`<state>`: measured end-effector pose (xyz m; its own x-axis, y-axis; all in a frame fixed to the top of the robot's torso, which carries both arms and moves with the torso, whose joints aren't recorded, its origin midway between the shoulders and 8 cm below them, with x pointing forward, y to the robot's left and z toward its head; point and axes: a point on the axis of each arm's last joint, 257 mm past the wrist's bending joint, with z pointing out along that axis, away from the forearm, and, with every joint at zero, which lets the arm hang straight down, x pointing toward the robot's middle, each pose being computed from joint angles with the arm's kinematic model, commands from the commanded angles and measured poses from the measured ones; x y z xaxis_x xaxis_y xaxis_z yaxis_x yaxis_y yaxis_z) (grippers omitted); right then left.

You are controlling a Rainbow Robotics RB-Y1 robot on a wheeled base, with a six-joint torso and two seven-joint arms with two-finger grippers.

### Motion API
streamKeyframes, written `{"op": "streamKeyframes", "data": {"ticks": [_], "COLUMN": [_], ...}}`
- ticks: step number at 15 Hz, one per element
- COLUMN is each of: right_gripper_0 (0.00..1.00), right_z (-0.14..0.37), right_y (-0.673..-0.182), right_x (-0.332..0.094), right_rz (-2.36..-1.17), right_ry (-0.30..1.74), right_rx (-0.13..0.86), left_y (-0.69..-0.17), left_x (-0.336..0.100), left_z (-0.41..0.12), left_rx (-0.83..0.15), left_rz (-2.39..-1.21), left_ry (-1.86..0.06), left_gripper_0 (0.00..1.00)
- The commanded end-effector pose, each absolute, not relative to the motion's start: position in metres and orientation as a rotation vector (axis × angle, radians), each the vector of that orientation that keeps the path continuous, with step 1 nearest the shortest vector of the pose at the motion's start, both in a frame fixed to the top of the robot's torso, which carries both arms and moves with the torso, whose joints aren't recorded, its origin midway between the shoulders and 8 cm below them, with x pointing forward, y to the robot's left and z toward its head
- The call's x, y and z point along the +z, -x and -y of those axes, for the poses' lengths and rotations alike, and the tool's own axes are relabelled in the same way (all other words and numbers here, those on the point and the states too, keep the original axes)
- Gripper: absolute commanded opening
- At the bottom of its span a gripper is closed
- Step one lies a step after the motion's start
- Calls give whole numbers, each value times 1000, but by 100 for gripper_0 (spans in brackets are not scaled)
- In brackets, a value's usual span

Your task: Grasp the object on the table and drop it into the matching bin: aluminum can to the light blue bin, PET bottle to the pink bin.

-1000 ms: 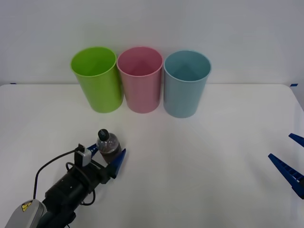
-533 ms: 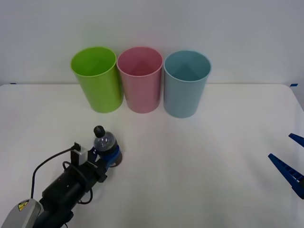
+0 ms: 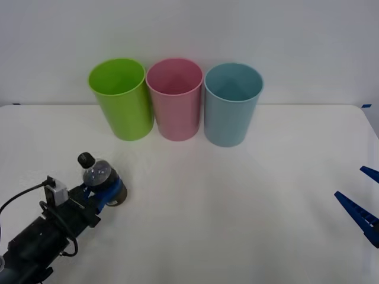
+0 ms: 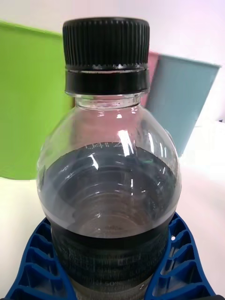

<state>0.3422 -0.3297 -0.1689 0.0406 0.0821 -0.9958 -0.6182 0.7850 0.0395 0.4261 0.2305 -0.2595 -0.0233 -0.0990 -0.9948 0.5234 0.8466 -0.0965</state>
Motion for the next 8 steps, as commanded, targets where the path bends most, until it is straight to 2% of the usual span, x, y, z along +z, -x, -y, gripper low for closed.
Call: {"op": "streamKeyframes", "data": {"ticks": [1, 5, 8], "right_gripper_0": [100, 100, 100], "right_z": [330, 330, 330], "right_y": [-342, -342, -342], "right_x": [-169, -169, -169], "right_rz": [-1441, -1441, -1441], "right_ry": [465, 465, 465], "right_rx": [567, 567, 567], "left_y": [-417, -417, -423], "left_x": [-241, -207, -165], "left_z": [-246, -243, -228], "left_rx": [-524, -549, -604], "left_rz": [-1500, -1438, -1388], "left_ry": [-337, -319, -281], "left_gripper_0": [0, 0, 0]}}
